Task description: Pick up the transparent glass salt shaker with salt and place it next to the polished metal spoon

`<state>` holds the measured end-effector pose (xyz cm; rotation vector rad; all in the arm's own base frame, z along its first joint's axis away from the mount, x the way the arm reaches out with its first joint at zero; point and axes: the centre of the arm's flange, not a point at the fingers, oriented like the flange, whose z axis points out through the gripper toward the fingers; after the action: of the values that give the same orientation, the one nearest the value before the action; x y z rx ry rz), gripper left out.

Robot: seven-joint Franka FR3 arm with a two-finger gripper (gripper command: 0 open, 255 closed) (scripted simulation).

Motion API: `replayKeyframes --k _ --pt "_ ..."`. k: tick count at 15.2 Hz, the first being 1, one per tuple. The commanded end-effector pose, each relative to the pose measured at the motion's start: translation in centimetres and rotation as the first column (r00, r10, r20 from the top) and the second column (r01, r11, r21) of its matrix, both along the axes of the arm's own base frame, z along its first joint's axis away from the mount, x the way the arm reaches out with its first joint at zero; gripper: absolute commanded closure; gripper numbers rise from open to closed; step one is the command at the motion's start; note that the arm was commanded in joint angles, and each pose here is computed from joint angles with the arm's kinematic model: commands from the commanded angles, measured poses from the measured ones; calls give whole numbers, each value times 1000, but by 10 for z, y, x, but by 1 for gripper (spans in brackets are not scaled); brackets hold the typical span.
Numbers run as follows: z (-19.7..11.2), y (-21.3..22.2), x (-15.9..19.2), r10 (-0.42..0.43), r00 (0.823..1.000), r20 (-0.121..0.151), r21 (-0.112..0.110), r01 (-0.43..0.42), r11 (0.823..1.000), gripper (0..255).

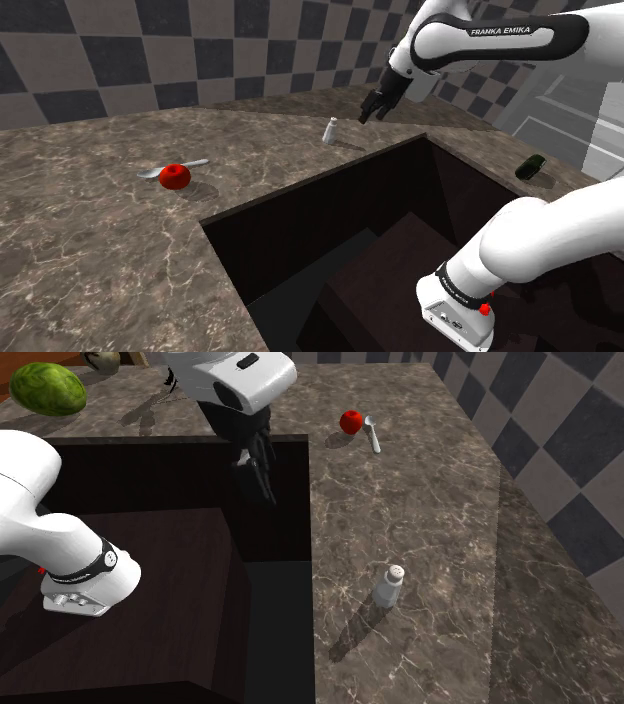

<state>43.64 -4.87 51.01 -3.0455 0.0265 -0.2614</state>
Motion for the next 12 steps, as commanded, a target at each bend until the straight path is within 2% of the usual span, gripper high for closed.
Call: replayKeyframes --k 1,12 --pt "-17 -13 17 2 1000 9 3 -2 1000 0" --pt "-93 -79 119 11 999 50 23 -12 1000 0"
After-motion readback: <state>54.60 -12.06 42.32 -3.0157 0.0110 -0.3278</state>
